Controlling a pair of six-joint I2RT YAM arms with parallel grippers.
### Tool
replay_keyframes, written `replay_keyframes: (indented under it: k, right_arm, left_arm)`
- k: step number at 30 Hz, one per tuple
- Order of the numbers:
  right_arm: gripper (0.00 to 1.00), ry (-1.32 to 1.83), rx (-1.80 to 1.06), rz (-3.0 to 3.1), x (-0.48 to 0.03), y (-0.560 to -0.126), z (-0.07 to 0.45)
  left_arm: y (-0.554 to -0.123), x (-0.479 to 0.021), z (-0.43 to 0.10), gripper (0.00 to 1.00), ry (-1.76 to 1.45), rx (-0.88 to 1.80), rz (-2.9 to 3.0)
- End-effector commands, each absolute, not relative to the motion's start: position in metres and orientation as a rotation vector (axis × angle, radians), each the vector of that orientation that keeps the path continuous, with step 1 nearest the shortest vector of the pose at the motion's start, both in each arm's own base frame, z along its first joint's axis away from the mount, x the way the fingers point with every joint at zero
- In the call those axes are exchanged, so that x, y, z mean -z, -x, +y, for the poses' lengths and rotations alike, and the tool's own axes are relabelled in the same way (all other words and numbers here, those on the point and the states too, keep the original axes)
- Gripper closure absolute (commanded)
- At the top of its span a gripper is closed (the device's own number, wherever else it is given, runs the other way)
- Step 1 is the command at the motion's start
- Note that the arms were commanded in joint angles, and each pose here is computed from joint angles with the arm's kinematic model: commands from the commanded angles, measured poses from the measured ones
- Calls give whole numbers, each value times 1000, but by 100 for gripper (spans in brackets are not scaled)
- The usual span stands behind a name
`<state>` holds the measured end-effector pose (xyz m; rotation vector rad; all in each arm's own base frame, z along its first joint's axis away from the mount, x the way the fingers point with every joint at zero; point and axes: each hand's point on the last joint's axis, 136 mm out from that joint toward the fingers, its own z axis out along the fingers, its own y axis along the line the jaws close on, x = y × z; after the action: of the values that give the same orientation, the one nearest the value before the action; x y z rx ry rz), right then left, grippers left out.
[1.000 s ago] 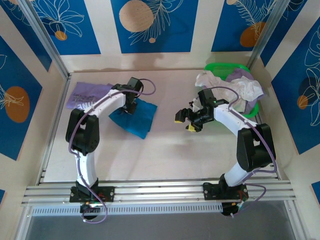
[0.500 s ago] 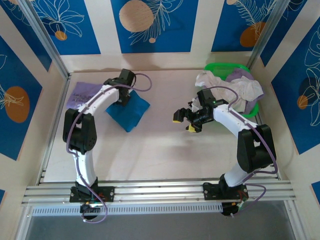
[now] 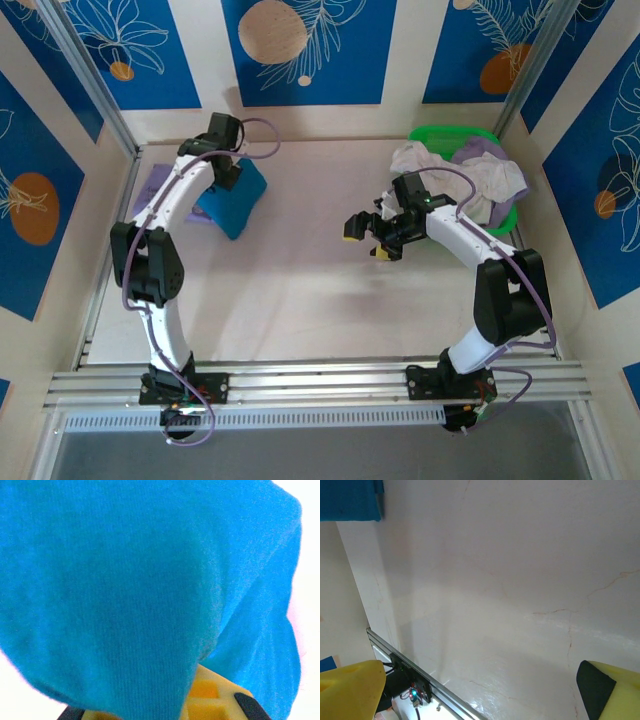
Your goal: Fold and stack the t-shirts
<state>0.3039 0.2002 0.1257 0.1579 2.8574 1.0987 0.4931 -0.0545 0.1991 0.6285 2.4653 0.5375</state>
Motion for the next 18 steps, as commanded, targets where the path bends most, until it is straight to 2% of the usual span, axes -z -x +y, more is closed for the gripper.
replay_keyframes:
  k: [1, 10, 18]
  right_arm:
    - [1, -137, -1100, 2876, -128, -303, 204]
    - [1, -132, -1077, 2897, -126, -302, 206]
    - [1, -125, -1061, 2906, -127, -304, 208]
  left_arm:
    - [-499, -238, -44, 100, -585, -517, 2397]
    - [-513, -261, -22, 100, -522, -484, 2377]
    - [-521, -260, 0, 100, -497, -482, 2405]
